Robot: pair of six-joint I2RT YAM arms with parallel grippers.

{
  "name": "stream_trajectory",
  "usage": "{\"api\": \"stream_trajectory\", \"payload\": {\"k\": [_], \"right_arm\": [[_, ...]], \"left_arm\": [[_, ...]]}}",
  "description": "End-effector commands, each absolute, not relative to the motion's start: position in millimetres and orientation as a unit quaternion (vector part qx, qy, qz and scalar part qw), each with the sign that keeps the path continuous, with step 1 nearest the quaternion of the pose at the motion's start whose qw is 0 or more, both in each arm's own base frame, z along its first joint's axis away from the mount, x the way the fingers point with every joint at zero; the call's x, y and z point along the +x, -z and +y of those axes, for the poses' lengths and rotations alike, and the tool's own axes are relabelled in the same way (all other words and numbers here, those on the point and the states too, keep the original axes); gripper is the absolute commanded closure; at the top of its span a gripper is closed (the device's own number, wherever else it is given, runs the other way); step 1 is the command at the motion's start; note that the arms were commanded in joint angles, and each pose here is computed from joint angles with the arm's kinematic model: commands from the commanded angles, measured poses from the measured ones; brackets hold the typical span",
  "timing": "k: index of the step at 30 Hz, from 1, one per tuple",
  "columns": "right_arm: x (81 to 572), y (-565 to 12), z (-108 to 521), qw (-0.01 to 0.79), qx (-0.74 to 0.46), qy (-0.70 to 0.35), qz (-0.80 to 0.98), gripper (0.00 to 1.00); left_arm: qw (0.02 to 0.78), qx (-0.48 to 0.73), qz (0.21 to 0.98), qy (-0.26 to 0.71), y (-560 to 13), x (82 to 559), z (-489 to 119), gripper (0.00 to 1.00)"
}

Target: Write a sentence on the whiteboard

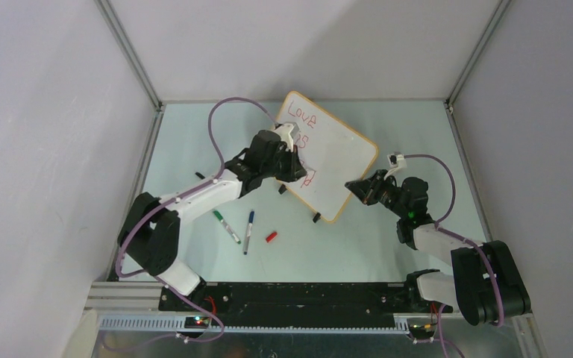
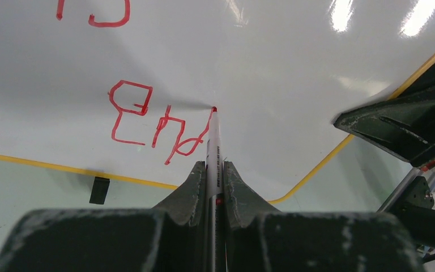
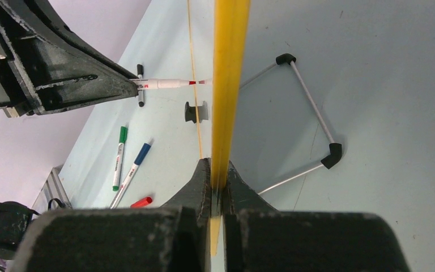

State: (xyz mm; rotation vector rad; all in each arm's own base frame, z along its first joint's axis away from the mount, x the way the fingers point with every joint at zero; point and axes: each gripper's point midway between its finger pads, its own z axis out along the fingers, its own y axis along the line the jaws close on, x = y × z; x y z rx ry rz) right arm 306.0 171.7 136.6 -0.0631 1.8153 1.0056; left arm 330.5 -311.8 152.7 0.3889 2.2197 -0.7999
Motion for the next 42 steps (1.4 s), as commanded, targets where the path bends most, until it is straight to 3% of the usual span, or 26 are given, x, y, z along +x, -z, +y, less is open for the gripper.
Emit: {"api": "stream_trajectory", "payload": {"k": [1, 42], "right_arm": [[308, -136, 172, 0.515, -0.048, -0.403, 0.755, 1.00], [308, -138, 172, 0.516, -0.048, -0.403, 0.754, 1.00]], "left_arm": [[0.430, 0.178, 0.816, 0.343, -197, 328, -319, 1.00], [0.380, 0.189, 0.849, 0.315, -151, 321, -323, 1.00]]}}
